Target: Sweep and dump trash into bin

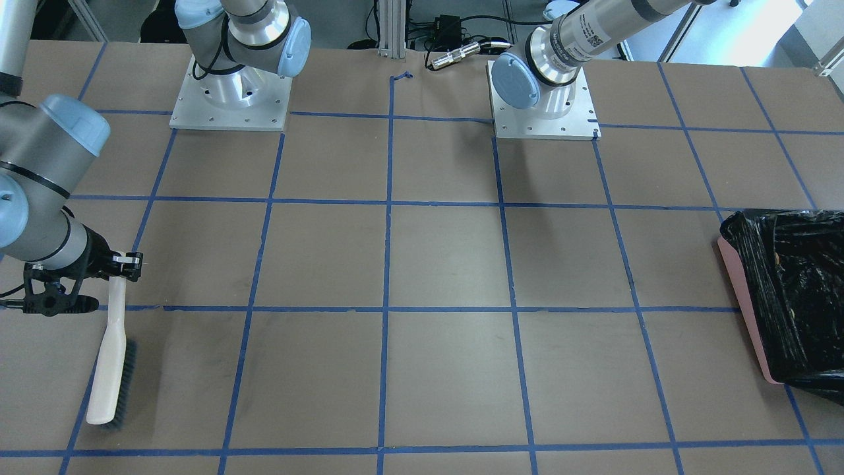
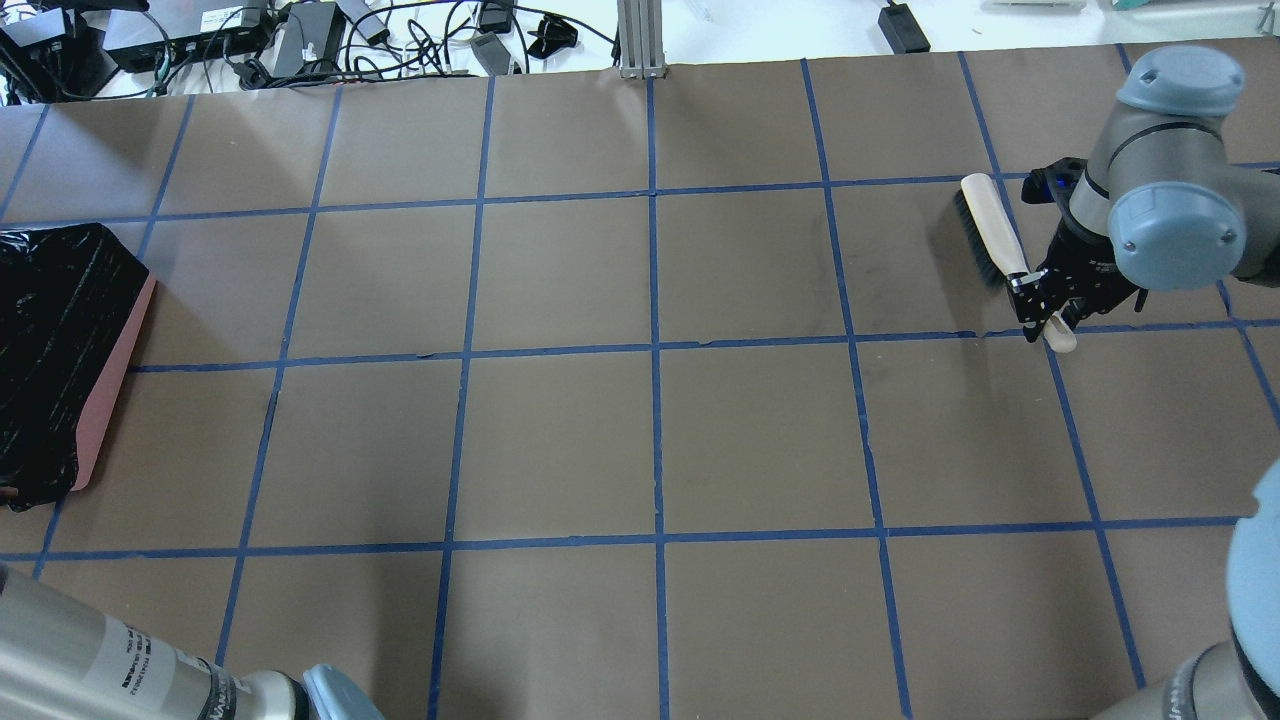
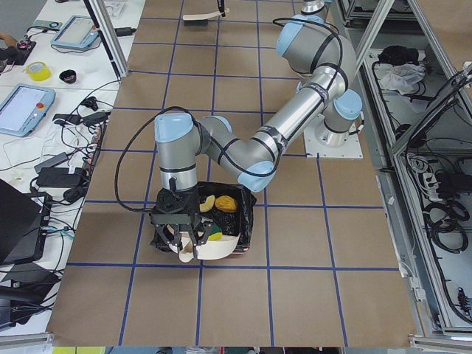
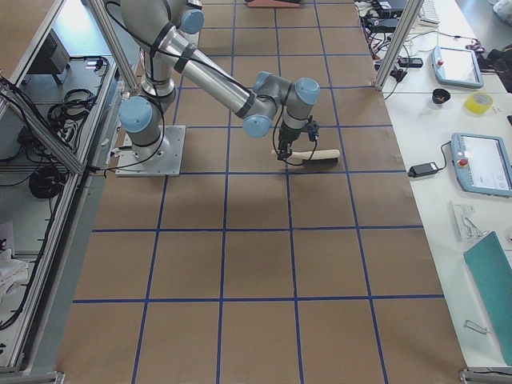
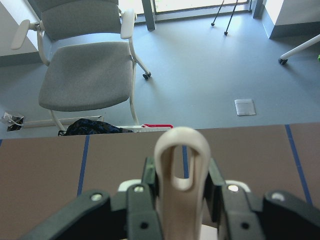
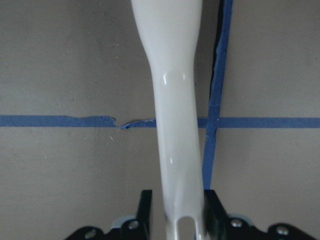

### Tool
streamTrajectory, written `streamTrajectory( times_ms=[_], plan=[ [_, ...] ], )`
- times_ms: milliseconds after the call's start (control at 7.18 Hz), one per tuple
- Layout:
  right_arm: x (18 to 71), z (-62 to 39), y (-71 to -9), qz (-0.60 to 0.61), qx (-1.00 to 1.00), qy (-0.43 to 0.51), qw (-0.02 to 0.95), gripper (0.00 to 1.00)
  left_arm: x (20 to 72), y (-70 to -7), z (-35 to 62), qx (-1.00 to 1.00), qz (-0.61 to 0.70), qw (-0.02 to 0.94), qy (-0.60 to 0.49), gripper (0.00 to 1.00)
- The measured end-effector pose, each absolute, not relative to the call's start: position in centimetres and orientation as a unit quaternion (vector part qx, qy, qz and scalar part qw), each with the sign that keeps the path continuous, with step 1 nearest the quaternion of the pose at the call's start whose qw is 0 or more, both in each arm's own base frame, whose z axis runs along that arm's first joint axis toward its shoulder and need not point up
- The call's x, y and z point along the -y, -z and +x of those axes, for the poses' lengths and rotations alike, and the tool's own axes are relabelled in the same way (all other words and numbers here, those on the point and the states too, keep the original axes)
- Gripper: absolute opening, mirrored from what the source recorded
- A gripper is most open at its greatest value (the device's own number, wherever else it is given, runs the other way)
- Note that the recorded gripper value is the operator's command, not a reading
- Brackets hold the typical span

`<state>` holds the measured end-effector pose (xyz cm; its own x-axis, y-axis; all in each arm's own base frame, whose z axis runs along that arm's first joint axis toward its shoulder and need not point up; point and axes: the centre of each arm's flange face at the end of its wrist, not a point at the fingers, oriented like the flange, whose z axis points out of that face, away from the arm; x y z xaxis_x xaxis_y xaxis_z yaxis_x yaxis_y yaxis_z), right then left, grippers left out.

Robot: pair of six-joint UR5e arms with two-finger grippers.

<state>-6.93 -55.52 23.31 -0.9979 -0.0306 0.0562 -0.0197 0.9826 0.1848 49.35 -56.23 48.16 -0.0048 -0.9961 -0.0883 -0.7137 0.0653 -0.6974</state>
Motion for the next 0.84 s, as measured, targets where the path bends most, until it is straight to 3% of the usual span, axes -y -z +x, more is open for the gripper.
streamTrajectory(
  times_ms=[279,836],
  plan=[
    [55.6,-7.5,-23.5,0.003,0.996,0.083,0.014,0.99,57.8,-50.1,45.7,-0.673,-0.613,0.319,0.263,0.00],
    [57.2,-6.4,-29.3,0.003,1.000,0.017,0.025,1.00,58.2,-48.0,41.4,-0.645,-0.594,0.346,0.335,0.00]
  ],
)
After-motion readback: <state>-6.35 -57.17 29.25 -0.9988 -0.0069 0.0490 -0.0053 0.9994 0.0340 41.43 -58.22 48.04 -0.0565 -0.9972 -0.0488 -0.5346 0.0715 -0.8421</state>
